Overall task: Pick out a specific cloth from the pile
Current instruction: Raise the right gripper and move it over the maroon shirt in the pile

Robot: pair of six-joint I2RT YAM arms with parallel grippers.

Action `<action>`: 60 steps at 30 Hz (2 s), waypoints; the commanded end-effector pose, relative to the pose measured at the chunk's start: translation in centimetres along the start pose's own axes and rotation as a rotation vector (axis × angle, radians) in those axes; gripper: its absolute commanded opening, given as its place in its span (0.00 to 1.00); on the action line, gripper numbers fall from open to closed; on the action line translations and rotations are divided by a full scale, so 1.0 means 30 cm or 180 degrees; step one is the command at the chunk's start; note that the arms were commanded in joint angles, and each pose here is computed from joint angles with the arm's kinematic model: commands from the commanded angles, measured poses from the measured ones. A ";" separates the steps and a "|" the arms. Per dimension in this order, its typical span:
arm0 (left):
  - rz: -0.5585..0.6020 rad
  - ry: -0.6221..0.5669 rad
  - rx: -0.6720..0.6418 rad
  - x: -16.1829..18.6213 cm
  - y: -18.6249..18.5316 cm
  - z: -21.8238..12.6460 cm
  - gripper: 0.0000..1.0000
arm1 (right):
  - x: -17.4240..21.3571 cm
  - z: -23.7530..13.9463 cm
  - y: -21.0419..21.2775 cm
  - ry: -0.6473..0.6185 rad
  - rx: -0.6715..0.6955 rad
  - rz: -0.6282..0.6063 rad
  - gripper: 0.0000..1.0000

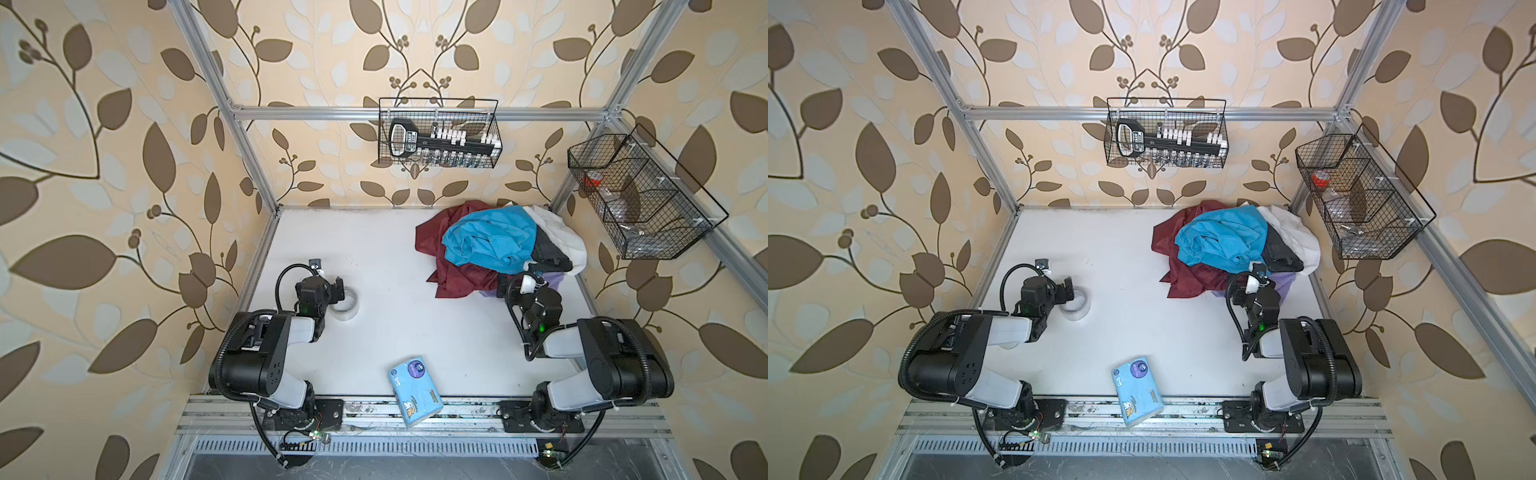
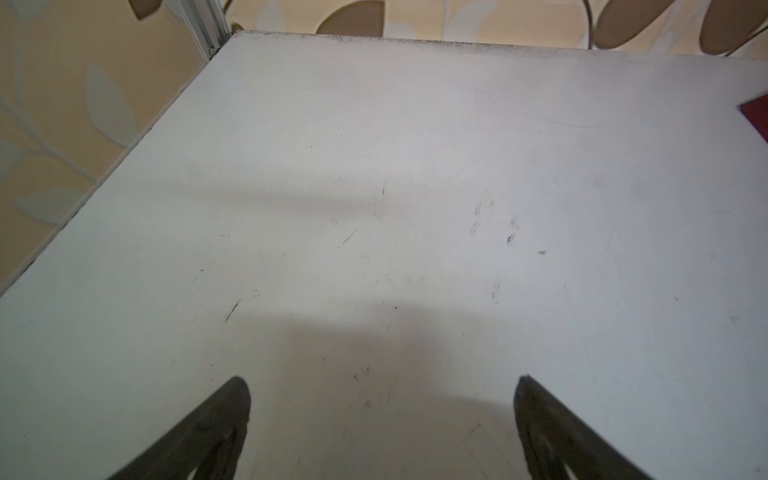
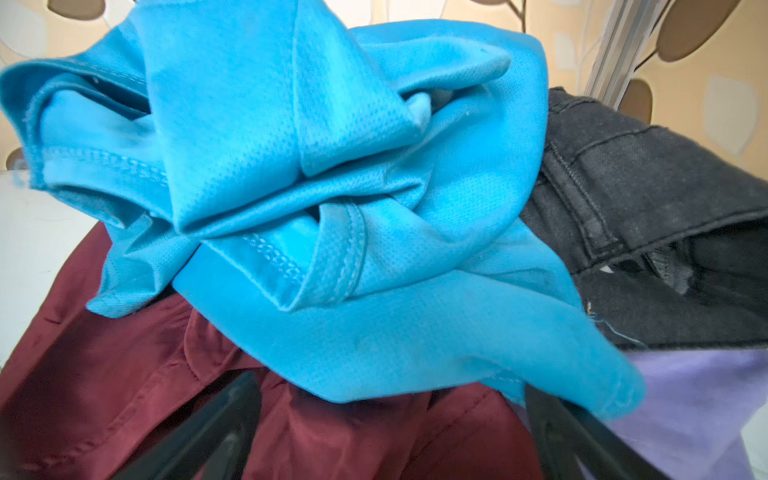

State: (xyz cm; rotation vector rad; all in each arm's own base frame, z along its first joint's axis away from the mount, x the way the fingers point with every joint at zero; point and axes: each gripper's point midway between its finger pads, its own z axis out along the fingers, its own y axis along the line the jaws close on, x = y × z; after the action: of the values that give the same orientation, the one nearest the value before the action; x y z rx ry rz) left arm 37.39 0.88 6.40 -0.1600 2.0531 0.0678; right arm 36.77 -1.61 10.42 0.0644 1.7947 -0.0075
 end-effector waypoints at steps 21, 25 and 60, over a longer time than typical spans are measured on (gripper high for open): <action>-0.0063 -0.0135 -0.0050 -0.053 0.016 0.006 0.99 | -0.037 0.014 0.004 -0.0087 -0.0077 0.0032 0.99; -0.0062 -0.0132 -0.0053 -0.052 0.017 0.006 0.99 | -0.036 0.014 0.003 -0.0085 -0.0071 0.0029 1.00; -0.0109 0.0231 0.2341 -0.256 -0.437 -0.478 0.99 | -0.106 -0.117 0.447 0.1586 -0.0730 -0.0310 0.99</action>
State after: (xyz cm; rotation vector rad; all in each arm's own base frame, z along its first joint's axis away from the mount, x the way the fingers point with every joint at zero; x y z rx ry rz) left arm 31.04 -10.84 18.53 0.1307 2.0277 -0.5876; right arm 36.50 11.36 18.40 -0.1430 2.1083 0.1990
